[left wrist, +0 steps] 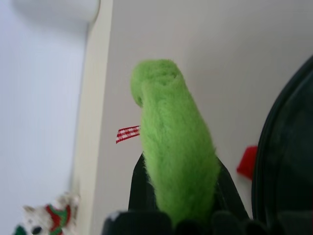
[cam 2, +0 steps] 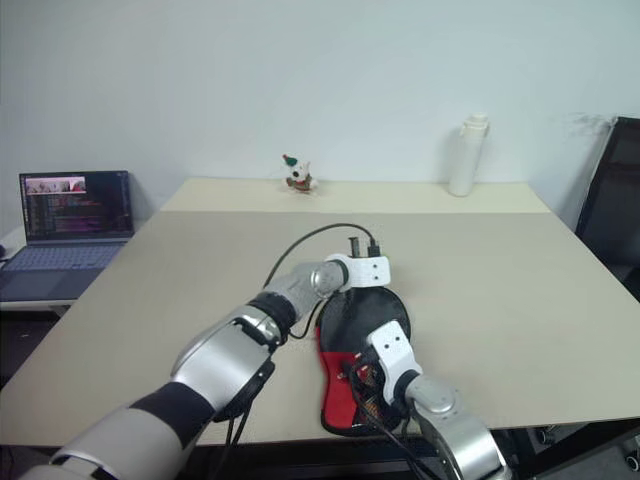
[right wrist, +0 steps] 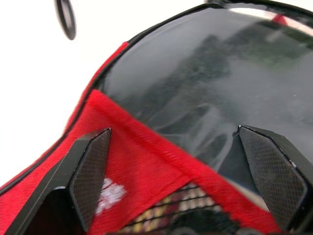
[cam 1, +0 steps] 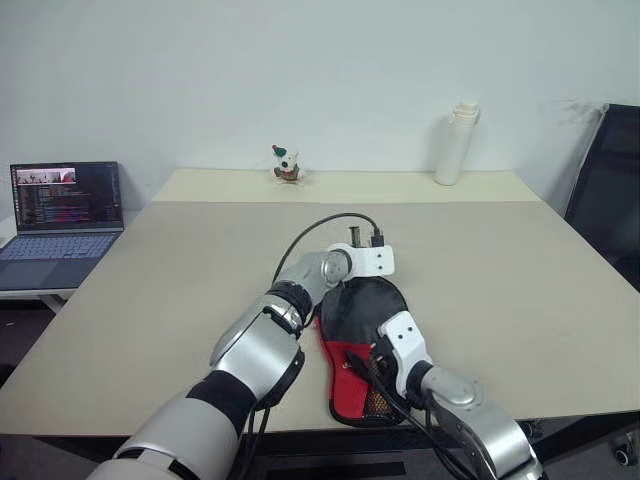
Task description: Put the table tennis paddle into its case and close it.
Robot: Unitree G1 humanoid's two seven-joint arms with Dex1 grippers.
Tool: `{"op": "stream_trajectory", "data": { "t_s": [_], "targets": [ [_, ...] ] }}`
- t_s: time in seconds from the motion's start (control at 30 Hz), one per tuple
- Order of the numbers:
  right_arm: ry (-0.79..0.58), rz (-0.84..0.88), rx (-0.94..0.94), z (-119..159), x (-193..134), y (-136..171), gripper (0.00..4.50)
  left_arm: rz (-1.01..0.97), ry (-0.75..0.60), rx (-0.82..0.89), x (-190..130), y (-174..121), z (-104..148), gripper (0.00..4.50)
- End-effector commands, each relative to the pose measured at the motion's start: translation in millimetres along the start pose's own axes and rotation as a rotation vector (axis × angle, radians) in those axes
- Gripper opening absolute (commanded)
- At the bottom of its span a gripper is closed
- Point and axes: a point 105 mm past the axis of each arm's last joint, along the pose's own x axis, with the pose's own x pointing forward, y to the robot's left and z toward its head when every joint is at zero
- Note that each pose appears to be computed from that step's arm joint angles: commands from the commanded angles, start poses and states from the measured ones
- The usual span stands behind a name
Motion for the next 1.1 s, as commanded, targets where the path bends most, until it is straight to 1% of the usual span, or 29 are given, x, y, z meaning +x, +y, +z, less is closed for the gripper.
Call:
{"op": "stream_trajectory", "data": {
  "t_s": [0.03, 0.07, 0.2, 0.27, 0.37, 0.43, 0.53, 0.57, 0.6, 0.7, 0.77, 0.97, 1.1],
  "targets": [
    [0.246, 0.067, 0.092, -62.7, -2.5, 24.8, 4.5, 0.092, -0.147, 0.136, 3.7, 25.2, 52.4, 0.04],
    [0.247, 0.067, 0.095, -63.4, -2.9, 25.9, 4.5, 0.09, -0.181, 0.157, 5.0, 22.1, 63.6, 0.04],
    [0.248, 0.063, 0.098, -64.3, -2.4, 26.8, 4.5, 0.078, -0.277, 0.182, 7.3, 12.5, 94.9, 0.04],
    [0.247, 0.059, 0.098, -64.3, -1.8, 25.8, 4.5, 0.065, -0.309, 0.167, 7.7, 8.1, 105.6, 0.04],
    [0.244, 0.056, 0.098, -63.9, -0.7, 24.5, 4.5, 0.039, -0.331, 0.153, 7.9, 2.6, 111.5, 0.04],
    [0.243, 0.054, 0.098, -63.8, 0.0, 24.1, 4.5, -0.004, -0.335, 0.131, 8.0, -2.7, 111.5, 0.04],
    [0.241, 0.053, 0.099, -63.6, 0.7, 22.8, 4.5, -0.018, -0.341, 0.091, 7.5, -2.8, 111.2, 0.04],
    [0.239, 0.052, 0.099, -63.2, 1.2, 22.3, 4.5, -0.023, -0.338, 0.073, 7.3, -1.9, 109.4, 0.62],
    [0.238, 0.051, 0.099, -63.1, 1.7, 21.6, 4.5, -0.027, -0.335, 0.061, 7.2, -1.4, 108.0, 0.91],
    [0.214, 0.037, 0.095, -55.8, 4.5, 14.4, 4.5, -0.054, -0.275, -0.013, 7.2, 1.5, 88.8, 1.96],
    [0.201, 0.029, 0.092, -50.6, 5.6, 8.2, 4.5, -0.045, -0.259, -0.066, 5.6, 8.4, 79.8, 2.62],
    [0.159, 0.016, 0.096, -32.1, 4.7, -6.6, 4.5, 0.037, -0.274, -0.255, -4.1, 41.3, 61.7, 2.62],
    [0.121, 0.041, 0.123, -13.9, -6.9, -12.2, 4.5, 0.077, -0.295, -0.365, -14.6, 60.4, 43.7, 2.62]
  ]
}}
